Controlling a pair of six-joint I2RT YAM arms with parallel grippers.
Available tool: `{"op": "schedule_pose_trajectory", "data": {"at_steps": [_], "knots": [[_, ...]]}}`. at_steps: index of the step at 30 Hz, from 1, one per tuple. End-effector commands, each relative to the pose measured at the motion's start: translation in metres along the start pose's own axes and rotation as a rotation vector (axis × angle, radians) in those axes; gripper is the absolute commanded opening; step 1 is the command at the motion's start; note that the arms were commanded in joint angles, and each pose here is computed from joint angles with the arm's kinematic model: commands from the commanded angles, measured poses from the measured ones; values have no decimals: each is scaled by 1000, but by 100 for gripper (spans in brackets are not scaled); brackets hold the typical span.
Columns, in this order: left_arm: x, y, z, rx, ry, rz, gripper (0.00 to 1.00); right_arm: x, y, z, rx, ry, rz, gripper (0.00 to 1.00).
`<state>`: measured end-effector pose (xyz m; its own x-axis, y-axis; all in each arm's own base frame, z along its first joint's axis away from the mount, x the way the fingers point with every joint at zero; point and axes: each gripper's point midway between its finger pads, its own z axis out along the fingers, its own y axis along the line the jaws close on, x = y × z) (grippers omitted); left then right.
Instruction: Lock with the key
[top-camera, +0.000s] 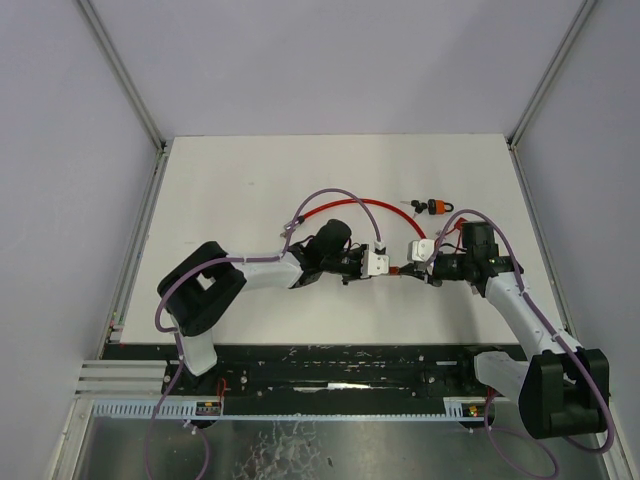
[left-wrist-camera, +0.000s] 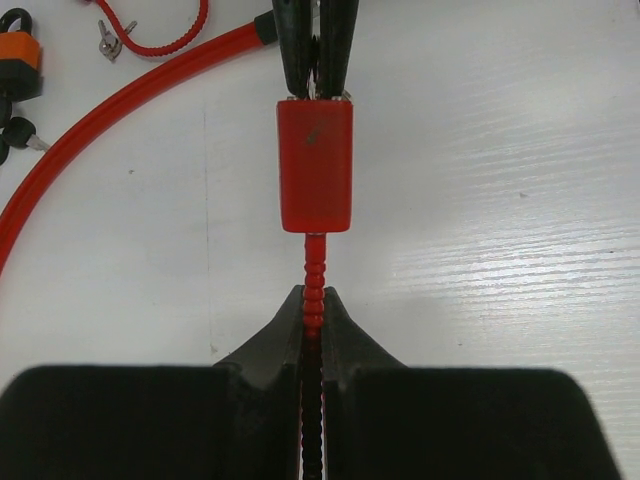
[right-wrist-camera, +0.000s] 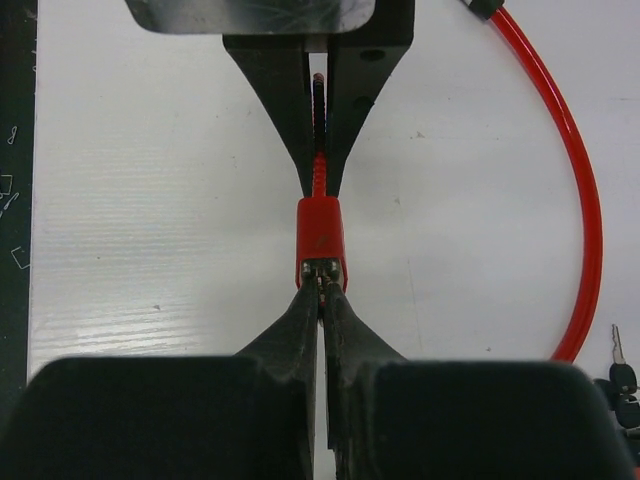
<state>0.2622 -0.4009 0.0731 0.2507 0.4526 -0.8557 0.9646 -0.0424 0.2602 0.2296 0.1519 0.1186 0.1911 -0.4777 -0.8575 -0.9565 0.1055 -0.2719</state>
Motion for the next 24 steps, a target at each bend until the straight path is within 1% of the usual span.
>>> {"op": "schedule_pose_trajectory", "data": {"at_steps": [1, 4, 12, 17, 22, 24], "knots": [[-20, 14, -3, -36, -60, 55, 0, -7, 3, -4, -19, 5, -38, 3], [-20, 13, -2, -32, -58, 55, 0, -4, 2, -3, -13, 11, -20, 9], [-17, 13, 0, -32, -44, 57, 0, 2, 0, -1, -3, 35, -7, 21], [-18, 12, 0, -28, -47, 58, 0, 4, 1, 0, -8, 42, -9, 15], [-17, 11, 1, -21, -45, 57, 0, 0, 4, 4, -21, 12, -21, 15], [-18, 11, 1, -19, -50, 59, 0, -1, 5, 6, -24, 10, -29, 12]]}}
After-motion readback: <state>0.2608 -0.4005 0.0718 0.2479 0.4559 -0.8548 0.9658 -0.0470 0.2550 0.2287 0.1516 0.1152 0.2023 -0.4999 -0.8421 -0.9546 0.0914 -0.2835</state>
